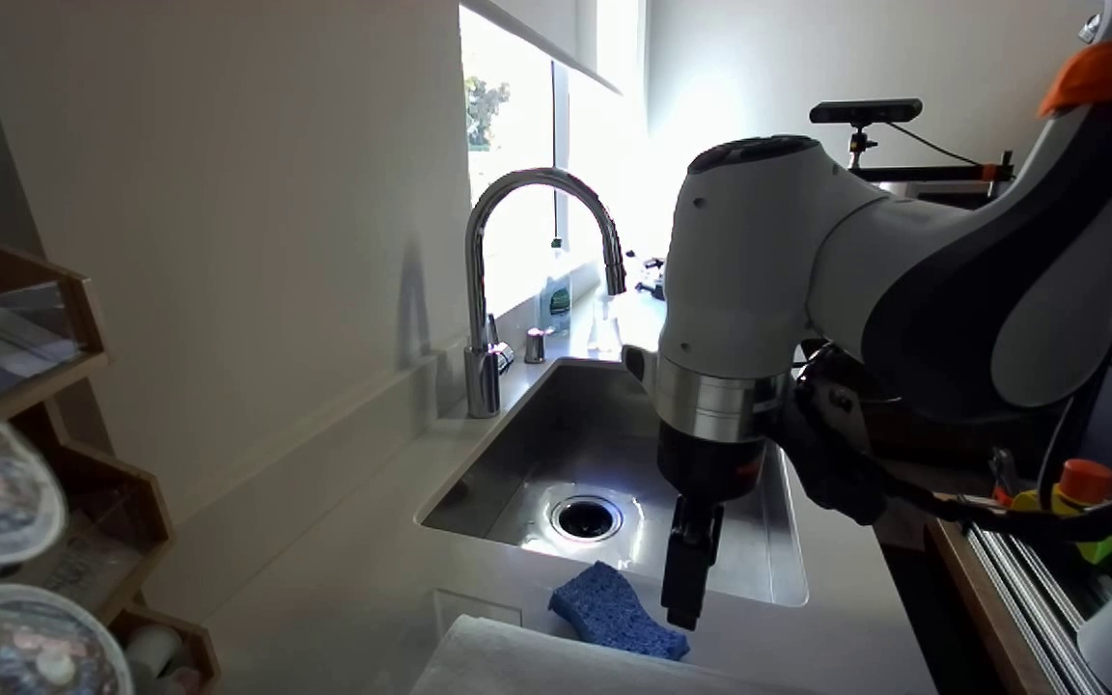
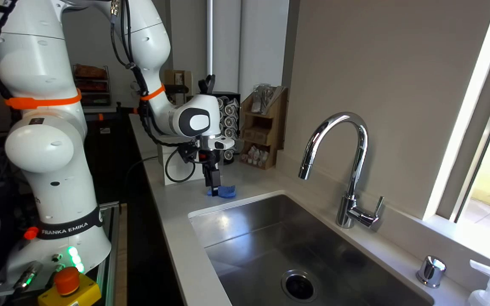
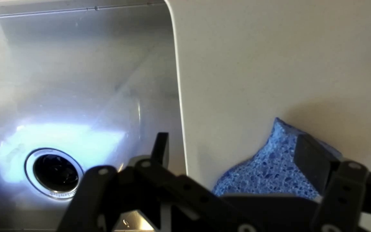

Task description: Use the blue sponge to wipe the countertop

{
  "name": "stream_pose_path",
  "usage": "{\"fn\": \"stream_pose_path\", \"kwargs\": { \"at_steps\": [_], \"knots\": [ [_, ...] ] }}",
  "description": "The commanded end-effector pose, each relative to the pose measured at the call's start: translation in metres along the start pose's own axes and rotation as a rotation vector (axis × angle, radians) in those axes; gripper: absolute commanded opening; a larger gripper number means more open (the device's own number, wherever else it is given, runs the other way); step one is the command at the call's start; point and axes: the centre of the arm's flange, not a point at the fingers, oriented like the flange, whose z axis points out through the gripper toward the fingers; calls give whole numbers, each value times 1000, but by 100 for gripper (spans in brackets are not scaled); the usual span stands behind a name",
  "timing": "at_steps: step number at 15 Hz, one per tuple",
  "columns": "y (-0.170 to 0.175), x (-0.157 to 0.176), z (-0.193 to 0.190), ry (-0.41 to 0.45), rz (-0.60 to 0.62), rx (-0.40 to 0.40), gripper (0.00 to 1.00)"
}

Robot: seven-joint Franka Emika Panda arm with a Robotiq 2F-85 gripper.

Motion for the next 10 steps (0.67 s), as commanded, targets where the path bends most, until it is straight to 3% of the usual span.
{"fn": "stream_pose_path", "kwargs": {
  "at_steps": [1,10],
  "knots": [
    [-5,9,4,1,30,-3,100],
    [-17,62,5,34,128,39,100]
  ]
}}
